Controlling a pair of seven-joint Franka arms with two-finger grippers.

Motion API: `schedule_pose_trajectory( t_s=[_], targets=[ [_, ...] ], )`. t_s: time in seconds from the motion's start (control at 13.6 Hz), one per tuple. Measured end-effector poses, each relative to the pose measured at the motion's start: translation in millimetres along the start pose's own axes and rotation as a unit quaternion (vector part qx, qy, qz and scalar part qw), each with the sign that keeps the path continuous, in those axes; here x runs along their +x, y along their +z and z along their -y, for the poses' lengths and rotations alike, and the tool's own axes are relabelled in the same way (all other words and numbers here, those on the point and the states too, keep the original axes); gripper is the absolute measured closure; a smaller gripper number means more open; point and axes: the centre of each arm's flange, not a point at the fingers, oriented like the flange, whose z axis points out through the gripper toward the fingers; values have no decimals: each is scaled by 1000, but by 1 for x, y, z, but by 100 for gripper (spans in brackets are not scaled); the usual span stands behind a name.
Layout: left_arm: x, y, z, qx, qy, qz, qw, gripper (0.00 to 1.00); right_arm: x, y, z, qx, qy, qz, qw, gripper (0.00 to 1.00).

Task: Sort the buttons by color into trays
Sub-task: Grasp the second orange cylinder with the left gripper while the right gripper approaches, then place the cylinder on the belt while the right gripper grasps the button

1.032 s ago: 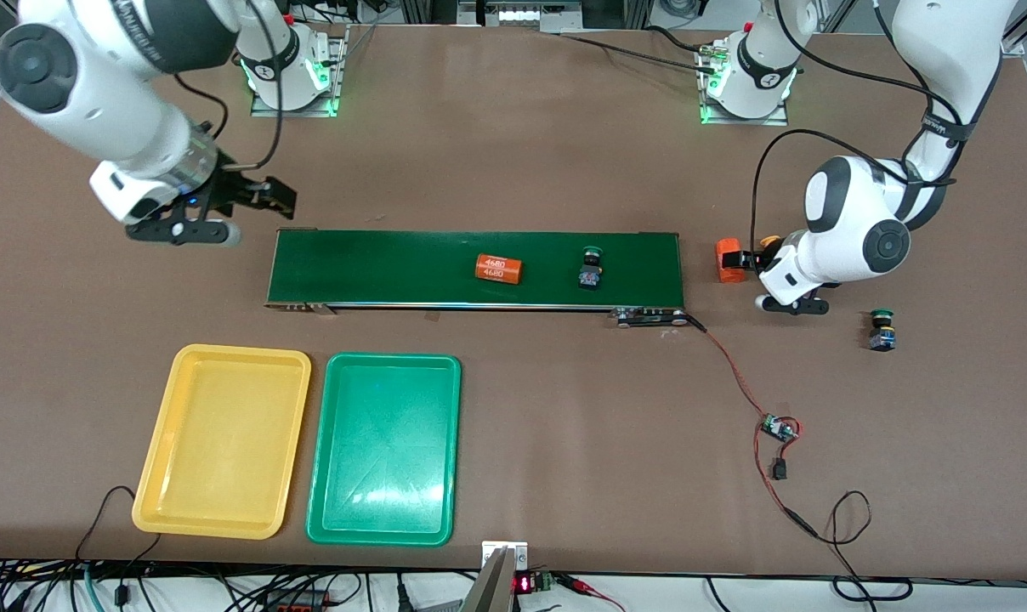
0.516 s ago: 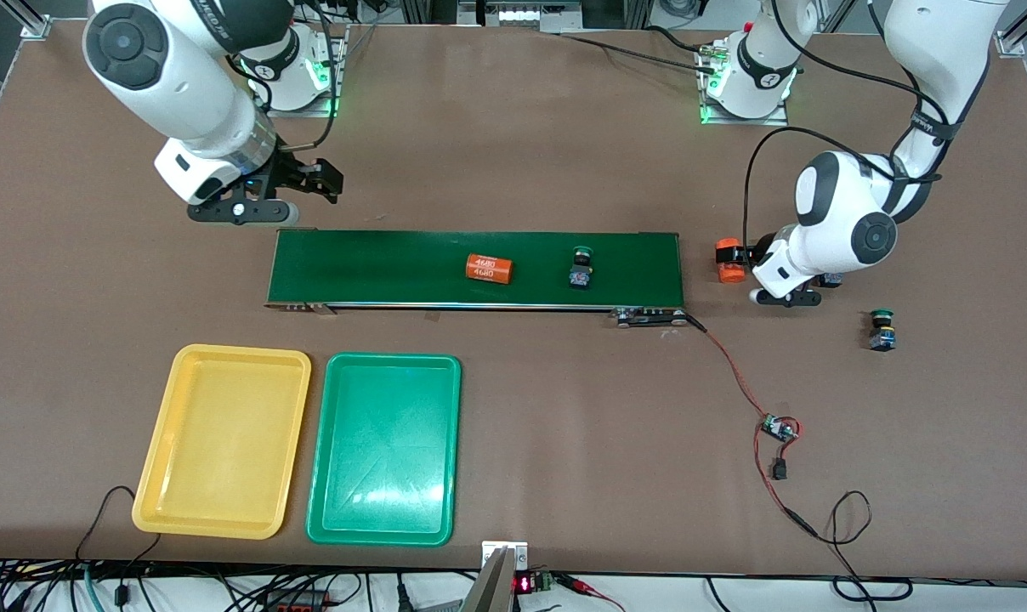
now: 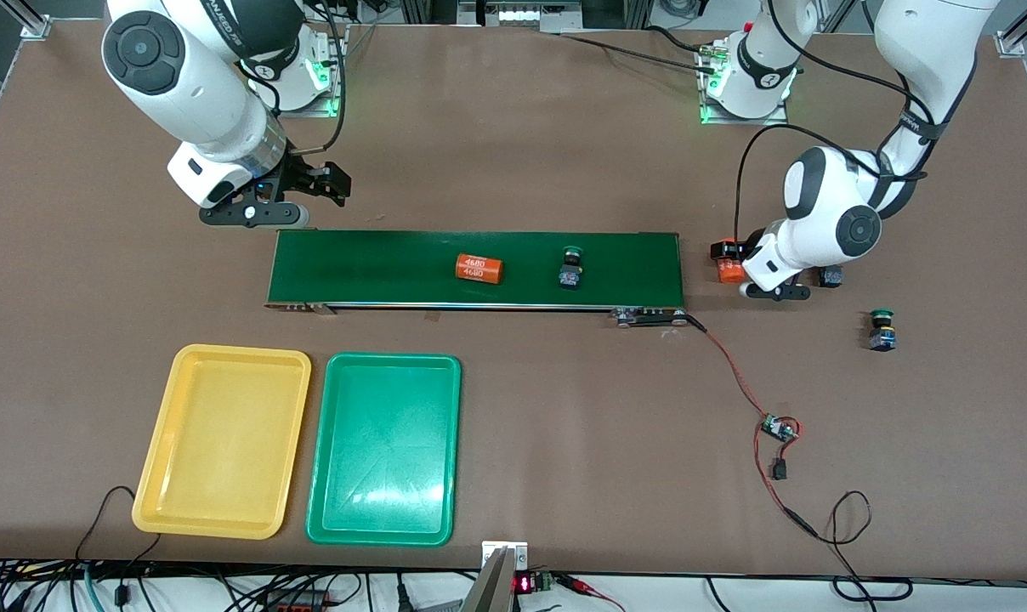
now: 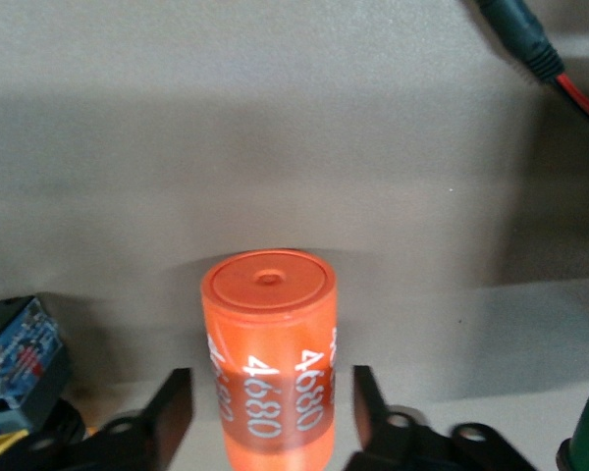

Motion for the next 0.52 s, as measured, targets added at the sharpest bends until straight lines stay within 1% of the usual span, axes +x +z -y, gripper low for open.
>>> schedule_pose_trajectory(
  t_s=[0.07, 0.15, 0.37, 0.52],
  targets=[
    [0, 0, -2, 0, -3, 0, 1000, 48, -1, 11, 3, 1, 2, -5, 1000, 0],
    [0, -1, -3, 1, -4, -1, 1000, 50, -4, 23, 8, 1, 7, -8, 1000, 0],
    [6, -17, -12, 3, 5, -23, 1000, 50, -16, 46, 26, 0, 22, -14, 1000, 0],
    [9, -45, -35, 7, 29, -40, 999, 50, -21, 53, 36, 3, 37, -20, 999, 0]
  ],
)
